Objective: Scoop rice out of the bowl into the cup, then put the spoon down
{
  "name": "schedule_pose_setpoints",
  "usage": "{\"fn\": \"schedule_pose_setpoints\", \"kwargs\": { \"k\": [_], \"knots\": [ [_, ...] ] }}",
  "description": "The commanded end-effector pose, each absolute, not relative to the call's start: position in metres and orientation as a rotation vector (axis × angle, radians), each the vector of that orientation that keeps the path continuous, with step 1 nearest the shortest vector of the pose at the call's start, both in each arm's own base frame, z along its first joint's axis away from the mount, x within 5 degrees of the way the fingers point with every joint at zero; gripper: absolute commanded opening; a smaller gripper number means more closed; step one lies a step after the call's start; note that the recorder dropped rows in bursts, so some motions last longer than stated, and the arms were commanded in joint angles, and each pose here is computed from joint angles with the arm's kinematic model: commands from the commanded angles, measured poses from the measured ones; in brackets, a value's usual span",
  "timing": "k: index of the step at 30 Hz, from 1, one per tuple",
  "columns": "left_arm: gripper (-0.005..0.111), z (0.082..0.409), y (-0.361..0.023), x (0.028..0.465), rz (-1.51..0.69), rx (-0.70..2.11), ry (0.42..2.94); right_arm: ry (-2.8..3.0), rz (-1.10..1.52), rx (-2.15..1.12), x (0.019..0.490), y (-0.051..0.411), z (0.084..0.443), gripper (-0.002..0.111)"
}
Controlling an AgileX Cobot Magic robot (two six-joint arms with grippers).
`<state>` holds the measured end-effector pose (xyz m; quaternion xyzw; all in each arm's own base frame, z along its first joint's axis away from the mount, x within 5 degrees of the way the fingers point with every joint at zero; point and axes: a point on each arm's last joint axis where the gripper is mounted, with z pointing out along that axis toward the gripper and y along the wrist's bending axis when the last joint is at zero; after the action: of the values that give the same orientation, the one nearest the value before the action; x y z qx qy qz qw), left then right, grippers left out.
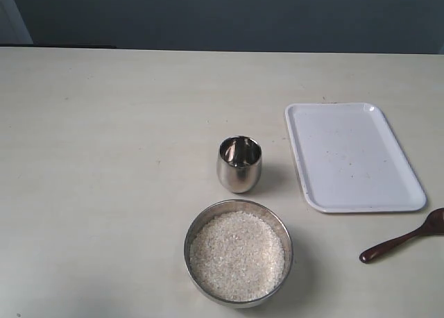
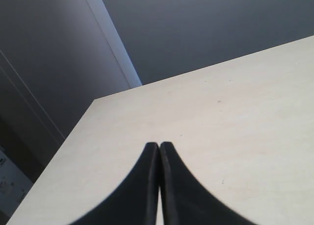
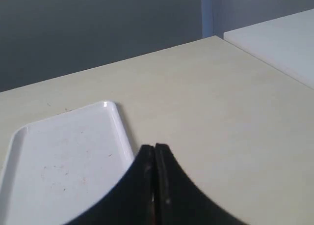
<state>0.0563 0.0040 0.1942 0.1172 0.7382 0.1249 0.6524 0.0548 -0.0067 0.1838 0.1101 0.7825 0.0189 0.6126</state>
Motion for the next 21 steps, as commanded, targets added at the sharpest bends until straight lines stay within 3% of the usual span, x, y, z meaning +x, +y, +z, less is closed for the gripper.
{"fn": "schedule_pose_setpoints", "kwargs": {
  "k": [1,9,17,21],
  "knots": [
    [0.000,0.196,0.003,0.056,0.271,0.263,1.663,1.785,-0.018,0.202,0.055,-0.008,0.185,0.000],
    [0.000,0.196,0.003,0.056,0.271,0.263,1.663,1.232,0.118,0.180,0.053,-0.004,0.235,0.000],
    [0.000,0.195,0.004,0.056,0.271,0.263,1.668,0.855,0.700,0.567,0.042,-0.012,0.255,0.000],
    [0.000,0.195,0.004,0.056,0.271,0.263,1.668,0.728,0.777,0.563,0.036,-0.014,0.263,0.000]
  ]
}}
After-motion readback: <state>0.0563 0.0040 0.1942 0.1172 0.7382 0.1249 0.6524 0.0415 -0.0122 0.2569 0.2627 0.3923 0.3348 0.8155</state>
